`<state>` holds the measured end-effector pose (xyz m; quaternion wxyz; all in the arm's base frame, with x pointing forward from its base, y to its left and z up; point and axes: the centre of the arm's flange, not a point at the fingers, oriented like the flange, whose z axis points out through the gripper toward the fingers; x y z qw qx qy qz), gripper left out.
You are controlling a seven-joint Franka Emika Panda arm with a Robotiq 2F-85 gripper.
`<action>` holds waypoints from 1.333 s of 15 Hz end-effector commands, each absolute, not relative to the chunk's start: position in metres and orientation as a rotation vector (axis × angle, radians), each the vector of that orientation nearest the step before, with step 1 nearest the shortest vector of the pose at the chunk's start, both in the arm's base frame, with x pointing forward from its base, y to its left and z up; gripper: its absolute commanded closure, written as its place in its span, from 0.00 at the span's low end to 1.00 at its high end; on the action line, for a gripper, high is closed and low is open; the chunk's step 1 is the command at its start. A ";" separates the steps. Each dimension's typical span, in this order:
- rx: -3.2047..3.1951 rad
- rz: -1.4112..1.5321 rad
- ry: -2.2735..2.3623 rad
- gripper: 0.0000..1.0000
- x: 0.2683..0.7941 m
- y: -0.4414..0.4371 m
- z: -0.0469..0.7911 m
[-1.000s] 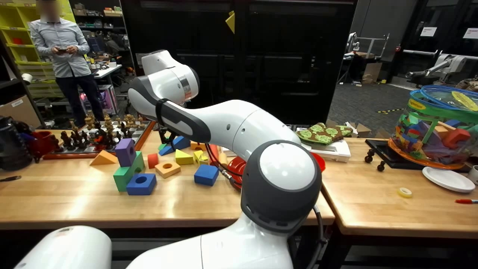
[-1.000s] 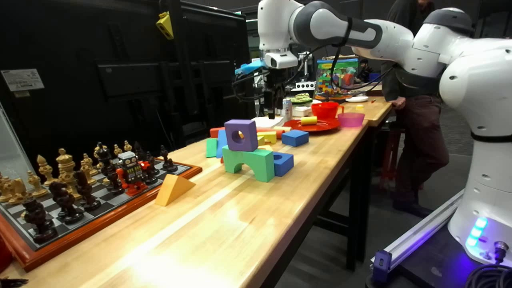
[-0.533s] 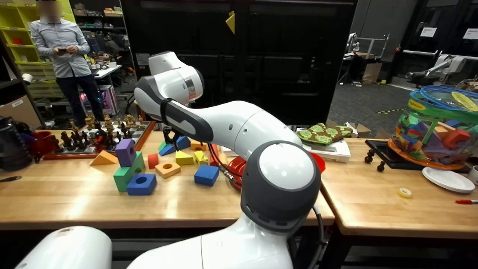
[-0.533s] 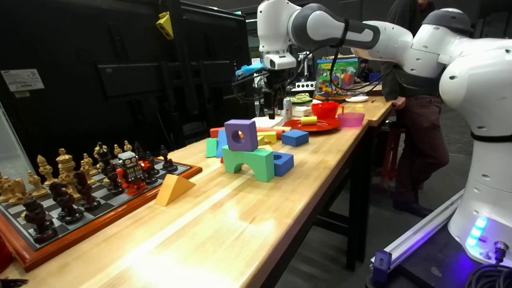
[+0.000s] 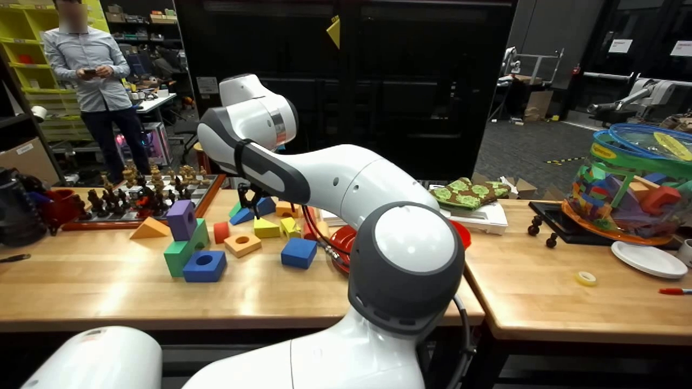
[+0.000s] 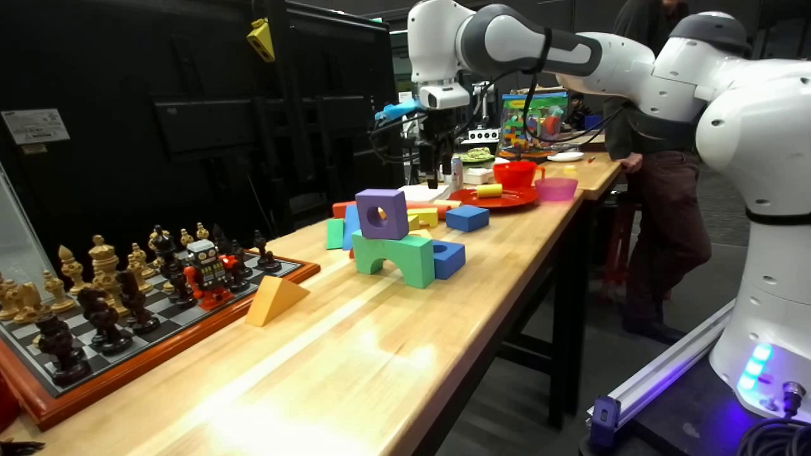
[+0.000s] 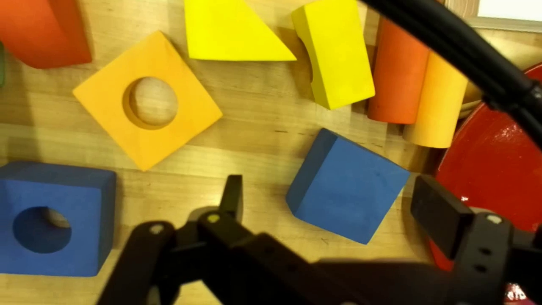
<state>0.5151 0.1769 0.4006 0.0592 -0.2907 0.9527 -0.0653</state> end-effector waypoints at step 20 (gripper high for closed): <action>-0.959 -0.233 2.861 0.00 0.513 0.199 0.394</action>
